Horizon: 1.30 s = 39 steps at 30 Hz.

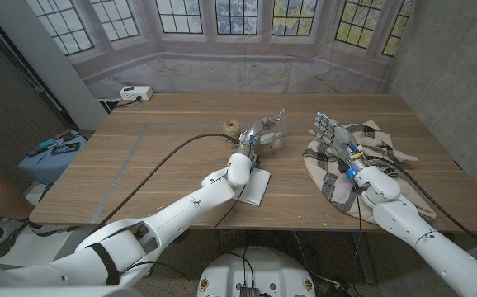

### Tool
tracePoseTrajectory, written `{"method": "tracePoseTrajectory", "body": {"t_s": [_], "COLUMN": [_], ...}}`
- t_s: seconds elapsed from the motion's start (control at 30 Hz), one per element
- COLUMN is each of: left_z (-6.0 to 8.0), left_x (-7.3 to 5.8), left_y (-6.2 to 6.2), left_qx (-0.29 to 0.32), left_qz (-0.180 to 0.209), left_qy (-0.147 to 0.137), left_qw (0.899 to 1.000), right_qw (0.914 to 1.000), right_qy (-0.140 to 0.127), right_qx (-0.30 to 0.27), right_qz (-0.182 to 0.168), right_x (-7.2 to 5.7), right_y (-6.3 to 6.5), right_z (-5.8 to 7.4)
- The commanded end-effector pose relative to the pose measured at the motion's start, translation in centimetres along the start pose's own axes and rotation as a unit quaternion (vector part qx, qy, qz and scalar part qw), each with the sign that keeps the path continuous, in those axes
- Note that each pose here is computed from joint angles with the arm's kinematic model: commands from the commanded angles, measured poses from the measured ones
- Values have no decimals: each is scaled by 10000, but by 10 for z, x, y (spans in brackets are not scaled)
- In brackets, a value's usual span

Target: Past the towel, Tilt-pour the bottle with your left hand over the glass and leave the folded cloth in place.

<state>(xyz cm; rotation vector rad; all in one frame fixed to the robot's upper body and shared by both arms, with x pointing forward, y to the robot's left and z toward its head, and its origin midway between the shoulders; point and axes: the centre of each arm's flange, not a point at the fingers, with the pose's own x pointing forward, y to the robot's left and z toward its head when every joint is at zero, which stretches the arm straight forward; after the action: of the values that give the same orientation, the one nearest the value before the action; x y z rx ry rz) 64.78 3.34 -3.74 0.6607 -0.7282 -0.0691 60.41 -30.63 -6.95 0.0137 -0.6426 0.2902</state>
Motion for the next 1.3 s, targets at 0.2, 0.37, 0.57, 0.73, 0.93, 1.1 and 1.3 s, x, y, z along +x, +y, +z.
{"method": "tracePoseTrajectory", "body": {"t_s": [0.2,0.37,0.57,0.73,0.93,1.1,1.3], "left_z": [-9,-9,-9,-8,-7,-6,-5], "left_x": [-6,-6,-5,-5,-5,-6,-8], "left_y": [-3,-2,-2,-2,-1,-2,-3], "left_qx": [-5,4,-41,-66,-93,-76,-58], "left_qz": [-26,-45,-59,-89,-124,-191,-200], "left_qy": [153,140,140,136,119,104,105], "left_qw": [9999,9999,9999,9998,9998,9997,9997], "right_qw": [10000,10000,10000,10000,9999,9999,9999], "right_qy": [53,50,66,65,63,73,72], "right_qx": [18,13,6,-2,1,17,16], "right_qz": [26,44,51,62,80,94,108], "right_x": [-1,0,0,0,0,-1,-3], "right_y": [1,1,1,1,1,1,0], "right_z": [-4,-4,-4,-3,-3,-4,-4]}}
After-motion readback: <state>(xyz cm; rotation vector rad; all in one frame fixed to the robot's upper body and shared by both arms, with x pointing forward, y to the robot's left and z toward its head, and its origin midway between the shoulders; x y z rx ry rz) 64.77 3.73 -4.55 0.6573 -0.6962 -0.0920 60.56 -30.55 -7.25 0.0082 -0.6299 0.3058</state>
